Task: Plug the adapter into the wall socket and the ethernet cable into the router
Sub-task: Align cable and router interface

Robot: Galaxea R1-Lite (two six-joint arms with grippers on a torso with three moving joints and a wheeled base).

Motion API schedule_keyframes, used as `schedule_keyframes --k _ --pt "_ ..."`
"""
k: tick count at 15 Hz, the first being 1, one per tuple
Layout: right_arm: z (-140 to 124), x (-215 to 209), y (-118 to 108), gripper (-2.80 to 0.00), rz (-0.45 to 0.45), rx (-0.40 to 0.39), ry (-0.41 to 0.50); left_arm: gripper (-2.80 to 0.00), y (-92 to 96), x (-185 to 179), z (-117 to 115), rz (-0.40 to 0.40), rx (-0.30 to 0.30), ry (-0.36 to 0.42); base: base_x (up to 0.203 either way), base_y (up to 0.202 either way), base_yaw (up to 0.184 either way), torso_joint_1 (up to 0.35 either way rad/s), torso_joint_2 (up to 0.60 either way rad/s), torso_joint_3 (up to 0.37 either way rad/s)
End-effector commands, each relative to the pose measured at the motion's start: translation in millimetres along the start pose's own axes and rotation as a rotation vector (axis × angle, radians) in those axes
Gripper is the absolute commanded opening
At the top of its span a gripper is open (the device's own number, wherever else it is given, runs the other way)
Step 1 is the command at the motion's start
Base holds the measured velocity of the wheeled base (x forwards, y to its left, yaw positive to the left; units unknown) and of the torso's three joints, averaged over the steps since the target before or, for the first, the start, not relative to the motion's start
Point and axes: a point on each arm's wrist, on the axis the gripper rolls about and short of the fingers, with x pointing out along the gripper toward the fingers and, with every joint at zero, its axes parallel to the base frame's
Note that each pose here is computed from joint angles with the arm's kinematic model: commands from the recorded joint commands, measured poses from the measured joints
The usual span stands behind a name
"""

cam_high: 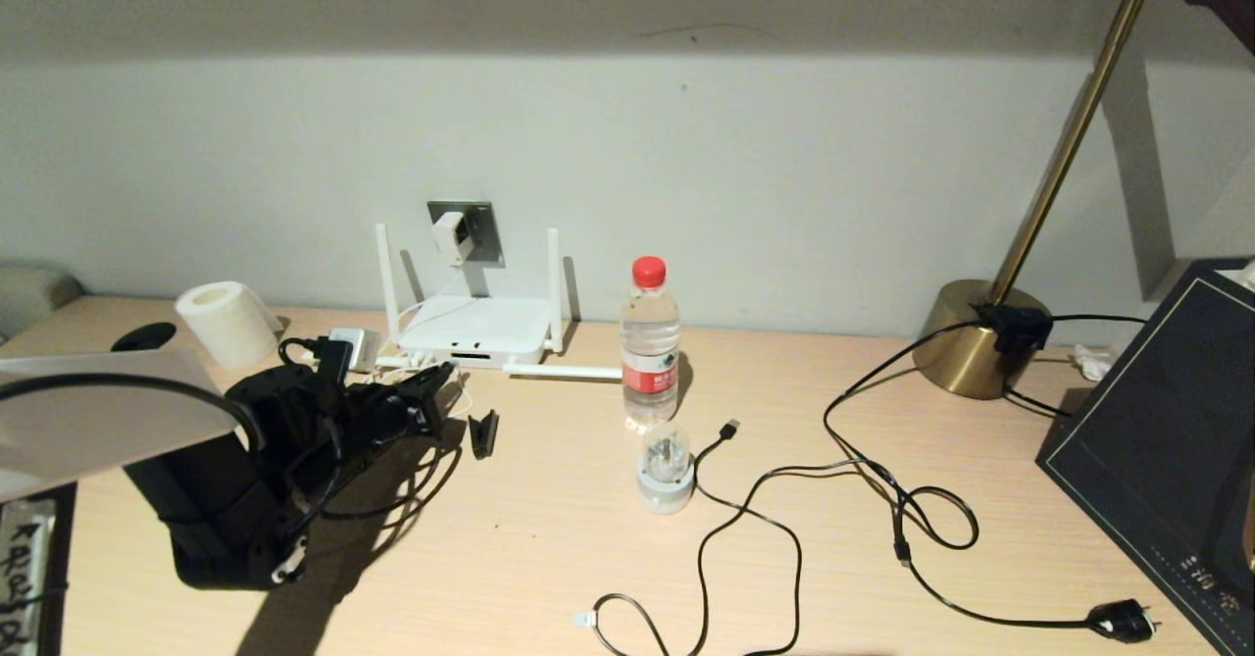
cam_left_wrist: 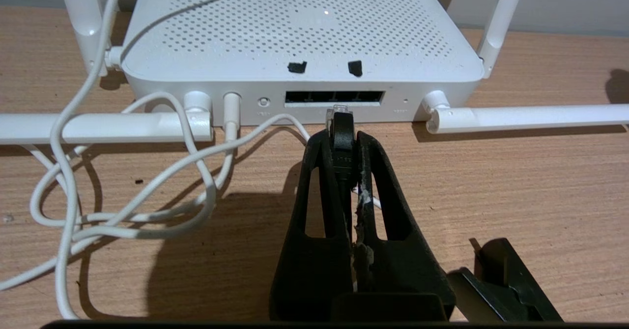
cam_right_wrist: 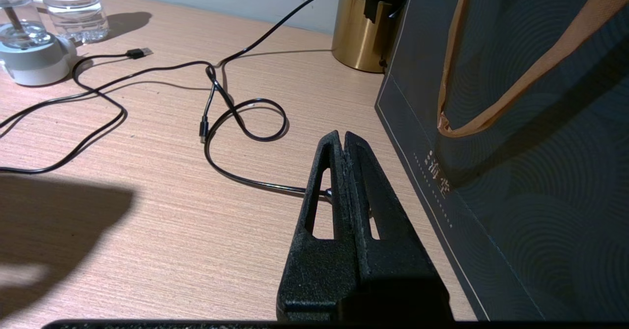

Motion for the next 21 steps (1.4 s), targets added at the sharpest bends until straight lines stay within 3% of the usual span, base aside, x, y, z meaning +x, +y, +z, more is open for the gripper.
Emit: schedule_keyframes --k 1,21 --pt "-10 2 1 -2.8 0.005 0.0 0.036 -2.8 1.3 2 1 0.0 0.003 -0.014 0.0 0.0 0.0 0.0 0.0 0.0" --pt "-10 2 1 -2.8 0.005 0.0 0.036 -2.8 6.3 11 -5 0.004 -0.01 -0.018 0.0 0.0 0.0 0.0 0.0 0.0"
